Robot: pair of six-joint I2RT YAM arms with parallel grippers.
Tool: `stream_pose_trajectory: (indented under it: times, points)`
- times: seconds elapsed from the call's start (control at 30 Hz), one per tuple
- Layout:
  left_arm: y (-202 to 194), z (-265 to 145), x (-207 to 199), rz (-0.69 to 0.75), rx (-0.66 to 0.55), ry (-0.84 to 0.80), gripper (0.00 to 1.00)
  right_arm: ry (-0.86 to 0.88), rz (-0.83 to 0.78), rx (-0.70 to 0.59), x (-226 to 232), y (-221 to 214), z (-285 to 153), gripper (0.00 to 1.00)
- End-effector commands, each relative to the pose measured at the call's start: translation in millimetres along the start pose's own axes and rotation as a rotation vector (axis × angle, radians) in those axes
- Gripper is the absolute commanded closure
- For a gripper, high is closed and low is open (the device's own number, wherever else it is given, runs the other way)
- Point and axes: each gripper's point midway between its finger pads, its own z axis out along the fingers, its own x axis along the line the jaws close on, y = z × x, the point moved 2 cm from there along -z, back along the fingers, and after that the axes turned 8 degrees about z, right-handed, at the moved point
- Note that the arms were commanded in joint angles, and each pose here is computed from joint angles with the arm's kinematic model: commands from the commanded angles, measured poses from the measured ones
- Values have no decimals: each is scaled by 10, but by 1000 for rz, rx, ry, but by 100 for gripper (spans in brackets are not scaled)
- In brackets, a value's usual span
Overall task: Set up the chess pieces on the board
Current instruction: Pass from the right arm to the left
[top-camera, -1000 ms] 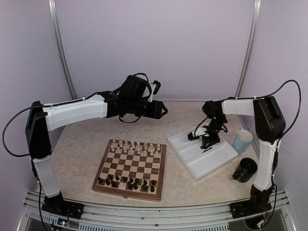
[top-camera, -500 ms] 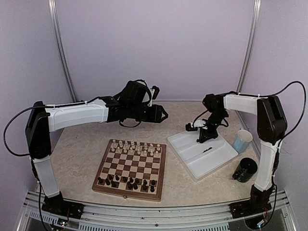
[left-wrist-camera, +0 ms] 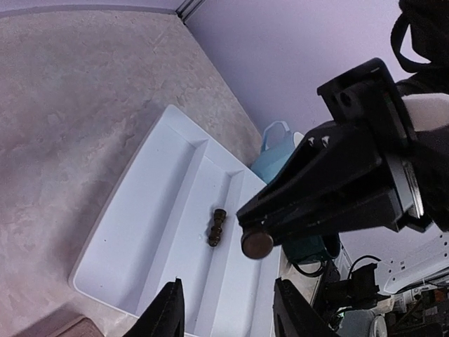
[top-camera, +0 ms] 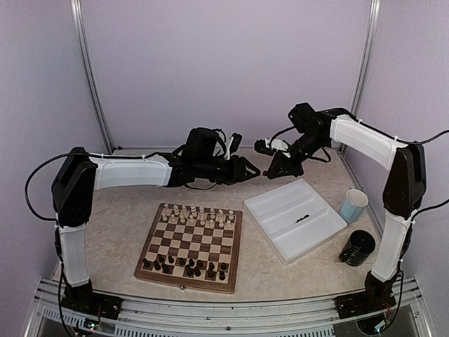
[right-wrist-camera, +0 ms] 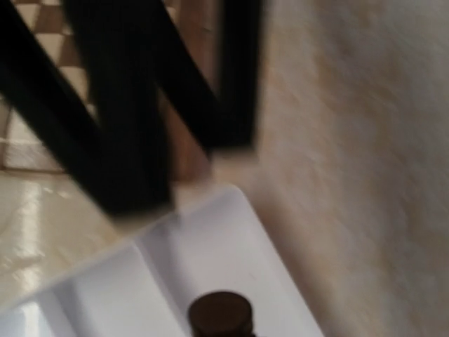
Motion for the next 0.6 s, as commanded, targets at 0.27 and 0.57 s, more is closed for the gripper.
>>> stream_pose_trajectory:
  times: [0.27, 0.57]
  points:
    - [6, 132, -232, -26, 6, -132, 65, 59, -34, -63, 294, 364, -26, 91]
    - [-16, 163, -220, -32, 18, -143, 81, 46, -34, -73, 298, 412, -54, 90]
